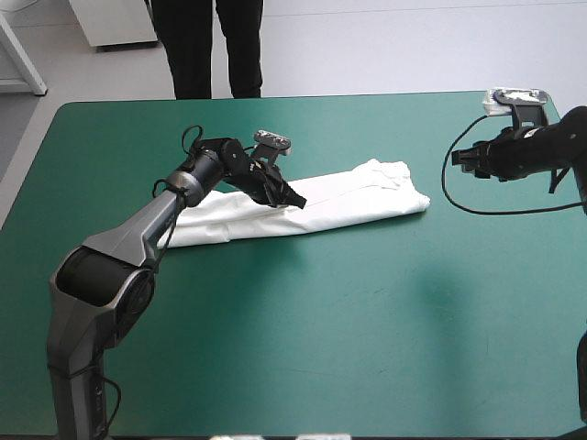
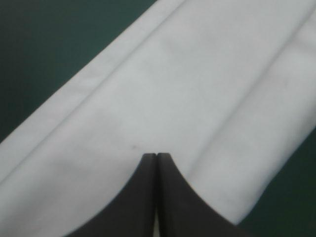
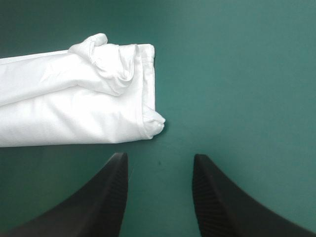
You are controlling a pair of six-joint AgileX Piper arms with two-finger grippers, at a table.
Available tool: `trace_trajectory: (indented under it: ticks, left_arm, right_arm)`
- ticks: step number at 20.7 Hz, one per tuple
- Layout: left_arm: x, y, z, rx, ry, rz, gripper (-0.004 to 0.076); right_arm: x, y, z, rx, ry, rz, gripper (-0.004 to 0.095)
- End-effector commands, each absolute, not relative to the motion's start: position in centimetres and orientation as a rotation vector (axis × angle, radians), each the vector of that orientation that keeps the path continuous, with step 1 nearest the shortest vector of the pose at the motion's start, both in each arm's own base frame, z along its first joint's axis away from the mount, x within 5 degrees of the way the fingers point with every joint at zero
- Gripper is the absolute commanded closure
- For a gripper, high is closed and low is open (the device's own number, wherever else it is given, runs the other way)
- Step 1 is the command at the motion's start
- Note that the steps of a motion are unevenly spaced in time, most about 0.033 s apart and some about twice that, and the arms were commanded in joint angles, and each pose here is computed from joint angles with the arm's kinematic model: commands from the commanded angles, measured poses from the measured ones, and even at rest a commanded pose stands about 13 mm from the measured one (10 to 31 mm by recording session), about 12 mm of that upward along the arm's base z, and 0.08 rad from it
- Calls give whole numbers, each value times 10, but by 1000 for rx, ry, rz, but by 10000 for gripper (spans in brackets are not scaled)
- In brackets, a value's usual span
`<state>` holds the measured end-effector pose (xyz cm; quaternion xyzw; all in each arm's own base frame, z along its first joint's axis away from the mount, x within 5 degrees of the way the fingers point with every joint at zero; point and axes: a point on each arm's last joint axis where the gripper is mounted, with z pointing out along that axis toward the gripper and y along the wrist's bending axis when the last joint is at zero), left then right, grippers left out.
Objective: Fold the cloth
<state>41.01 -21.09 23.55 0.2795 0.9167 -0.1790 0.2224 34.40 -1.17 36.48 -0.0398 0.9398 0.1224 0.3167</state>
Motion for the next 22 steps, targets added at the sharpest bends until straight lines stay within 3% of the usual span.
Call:
trace_trajectory:
  ticks: [1,4,9,22]
  left_arm:
    - [411,-220,259,763,2469,-537,733]
    - [412,-220,248,781,2509,-533,733]
    - [411,-219,243,791,2552,-512,733]
    - [407,-217,241,819,2592,-497,733]
  right_arm:
    - [354,-9,367,-111,2420,397,505]
    - [365,-5,348,-110,2465,491,496]
    - [390,-2,305,-97,2549,628,330]
    - [446,7,243,-38,2612,860,312]
